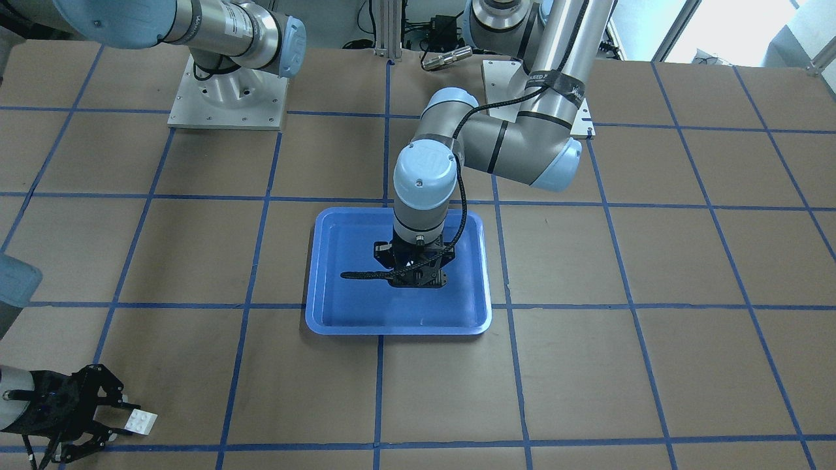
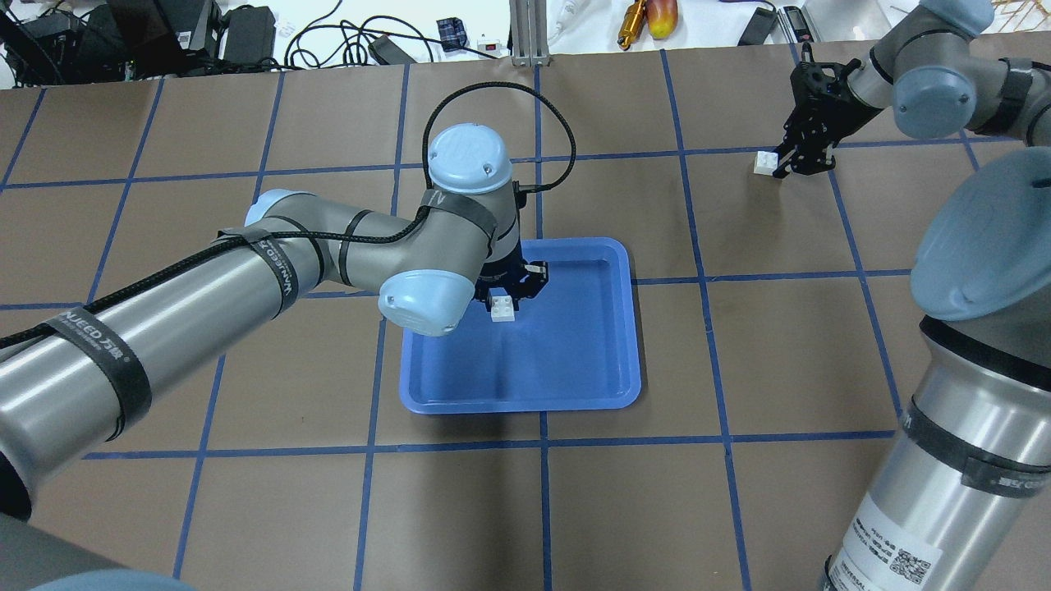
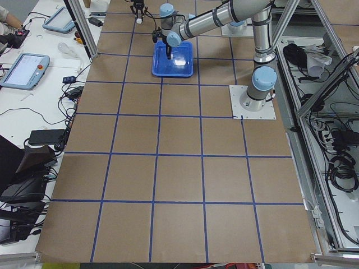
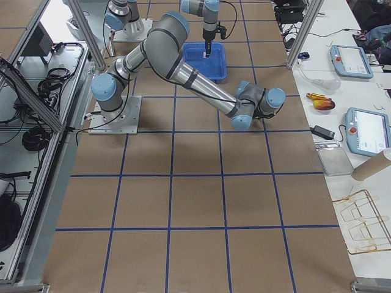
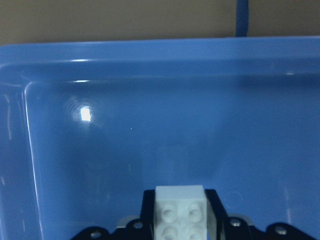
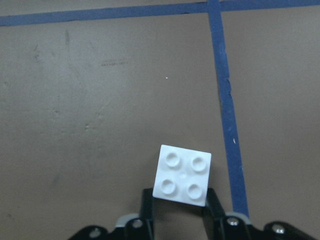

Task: Assemble white blocks and place on blue tray

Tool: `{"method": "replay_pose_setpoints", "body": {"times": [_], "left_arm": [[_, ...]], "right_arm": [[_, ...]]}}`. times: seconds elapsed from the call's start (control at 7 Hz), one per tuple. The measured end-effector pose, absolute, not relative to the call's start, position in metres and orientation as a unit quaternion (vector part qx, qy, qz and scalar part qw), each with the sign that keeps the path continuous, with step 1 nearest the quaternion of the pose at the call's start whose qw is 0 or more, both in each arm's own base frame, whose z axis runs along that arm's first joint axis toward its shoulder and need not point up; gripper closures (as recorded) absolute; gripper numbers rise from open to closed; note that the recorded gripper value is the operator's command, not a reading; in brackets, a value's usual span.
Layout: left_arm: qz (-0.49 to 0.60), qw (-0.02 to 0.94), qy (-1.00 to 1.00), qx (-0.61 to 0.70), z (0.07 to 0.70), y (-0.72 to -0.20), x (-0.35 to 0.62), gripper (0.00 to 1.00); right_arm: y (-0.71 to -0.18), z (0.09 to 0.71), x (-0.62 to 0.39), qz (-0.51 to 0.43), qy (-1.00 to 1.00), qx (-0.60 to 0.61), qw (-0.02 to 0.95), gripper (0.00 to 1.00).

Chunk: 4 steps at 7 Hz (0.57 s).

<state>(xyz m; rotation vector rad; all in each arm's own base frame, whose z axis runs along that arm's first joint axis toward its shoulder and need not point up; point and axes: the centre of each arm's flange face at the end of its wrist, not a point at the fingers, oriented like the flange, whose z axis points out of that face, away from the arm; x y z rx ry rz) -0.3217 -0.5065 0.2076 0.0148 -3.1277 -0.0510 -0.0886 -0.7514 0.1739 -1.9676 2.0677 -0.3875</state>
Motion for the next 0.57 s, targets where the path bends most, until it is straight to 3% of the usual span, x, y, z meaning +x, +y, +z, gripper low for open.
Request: {"method": "replay_pose_setpoints", "body": {"times": [0.29, 0.43, 0.57], "left_arm": [[-0.022, 0.012, -1.0, 0.015, 0.199, -0.503, -0.323, 0.81], [-0.025, 0.012, -0.999, 0.016, 0.195, -0.501, -0.323, 0.74], [-0.03, 0.011, -0.999, 0.015, 0.19, -0.497, -0.322, 0.47]], "right_arm": [[-0.747, 0.191, -0.087, -0.13, 0.712, -0.676, 0.138, 1.0], [-0.743, 0.203, -0.085, -0.127, 0.713, -0.674, 0.144, 1.0], [-0.738, 0.216, -0.083, -0.124, 0.713, -0.673, 0.151, 1.0]]}}
